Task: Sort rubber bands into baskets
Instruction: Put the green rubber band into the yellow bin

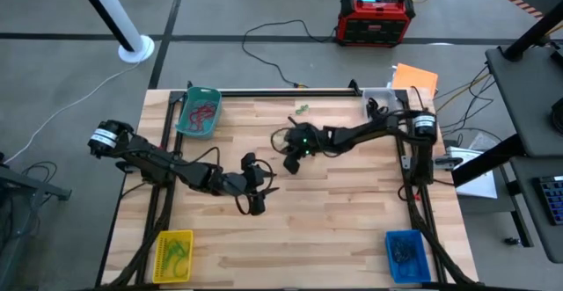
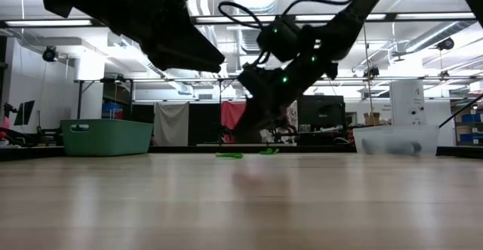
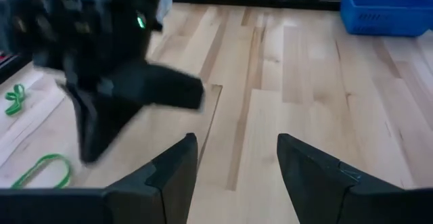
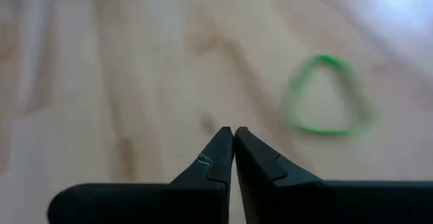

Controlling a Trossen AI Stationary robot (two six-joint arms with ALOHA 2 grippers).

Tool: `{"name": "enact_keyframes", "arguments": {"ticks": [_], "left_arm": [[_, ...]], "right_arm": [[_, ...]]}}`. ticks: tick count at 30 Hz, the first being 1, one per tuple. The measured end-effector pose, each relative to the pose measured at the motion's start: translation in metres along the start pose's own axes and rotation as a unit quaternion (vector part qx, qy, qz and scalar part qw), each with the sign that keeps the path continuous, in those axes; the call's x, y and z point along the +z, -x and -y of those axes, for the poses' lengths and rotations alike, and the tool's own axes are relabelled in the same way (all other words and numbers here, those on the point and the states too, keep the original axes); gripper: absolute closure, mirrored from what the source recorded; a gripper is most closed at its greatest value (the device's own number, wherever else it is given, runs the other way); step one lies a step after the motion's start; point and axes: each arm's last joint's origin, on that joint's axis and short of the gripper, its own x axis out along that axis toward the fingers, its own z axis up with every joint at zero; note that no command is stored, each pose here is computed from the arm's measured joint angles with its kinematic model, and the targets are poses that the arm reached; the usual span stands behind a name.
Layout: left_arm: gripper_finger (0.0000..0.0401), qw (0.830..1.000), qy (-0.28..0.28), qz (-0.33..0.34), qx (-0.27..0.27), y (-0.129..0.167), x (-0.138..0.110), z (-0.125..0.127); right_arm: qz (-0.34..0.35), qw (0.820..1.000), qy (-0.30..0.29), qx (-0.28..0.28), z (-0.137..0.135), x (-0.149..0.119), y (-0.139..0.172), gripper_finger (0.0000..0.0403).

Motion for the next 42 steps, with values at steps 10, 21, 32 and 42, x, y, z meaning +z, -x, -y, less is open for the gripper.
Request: {"name": "enact_keyframes", "arguments": {"ticks": [10, 21, 32, 42], "left_arm": [[0.0214, 1.000, 0.029, -0.008, 0.003, 0.000, -0.002, -0.001], [0.0214, 0.996, 0.070, -0.003, 0.049, -0.006, 0.007, -0.015], [0.0214, 0.994, -0.020, -0.053, 0.090, -0.024, 0.015, -0.070], [0.0214, 0.991, -0.098, -0.073, 0.049, -0.031, 0.016, -0.113]], "right_arm": [[-0.020, 0.988, 0.053, -0.147, 0.007, 0.017, 0.045, 0.0392], [-0.019, 0.974, 0.066, -0.216, 0.010, 0.022, 0.073, 0.0392], [-0.042, 0.971, 0.061, -0.227, 0.010, 0.021, 0.092, 0.0392], [-0.018, 0.973, 0.043, -0.228, 0.010, 0.008, 0.129, 0.0392]]}}
